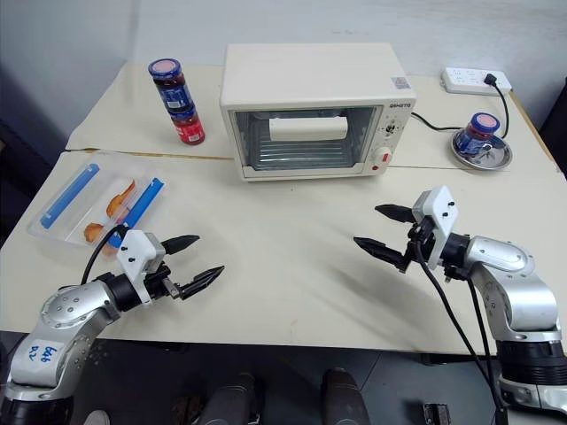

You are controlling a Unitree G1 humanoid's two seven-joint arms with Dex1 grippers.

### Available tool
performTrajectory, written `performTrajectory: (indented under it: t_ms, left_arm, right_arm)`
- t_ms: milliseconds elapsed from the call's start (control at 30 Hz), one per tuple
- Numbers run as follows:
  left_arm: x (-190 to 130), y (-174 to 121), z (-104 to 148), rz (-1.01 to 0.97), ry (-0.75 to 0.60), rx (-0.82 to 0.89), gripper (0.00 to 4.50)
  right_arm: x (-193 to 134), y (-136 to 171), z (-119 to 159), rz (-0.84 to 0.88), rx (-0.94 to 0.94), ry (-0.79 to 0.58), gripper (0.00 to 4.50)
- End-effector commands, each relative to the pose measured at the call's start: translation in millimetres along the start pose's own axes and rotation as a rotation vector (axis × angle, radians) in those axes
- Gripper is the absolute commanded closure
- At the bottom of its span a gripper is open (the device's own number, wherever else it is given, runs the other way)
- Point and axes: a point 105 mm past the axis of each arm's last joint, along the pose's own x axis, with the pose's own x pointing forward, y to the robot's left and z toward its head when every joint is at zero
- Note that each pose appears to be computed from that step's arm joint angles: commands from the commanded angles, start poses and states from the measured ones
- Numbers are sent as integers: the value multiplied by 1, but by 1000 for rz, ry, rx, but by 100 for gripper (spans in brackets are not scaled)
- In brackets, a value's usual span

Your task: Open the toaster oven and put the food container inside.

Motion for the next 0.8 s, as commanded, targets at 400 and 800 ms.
performTrajectory:
  t_ms: [400, 800]
  left_arm:
    - [8, -6, 31, -53, -94, -52, 0]
    - [19, 9, 130, -263, -262, 50, 0]
  right_arm:
    - [27, 16, 22, 25, 54, -106, 4]
    - [91, -30, 59, -47, 120, -248, 4]
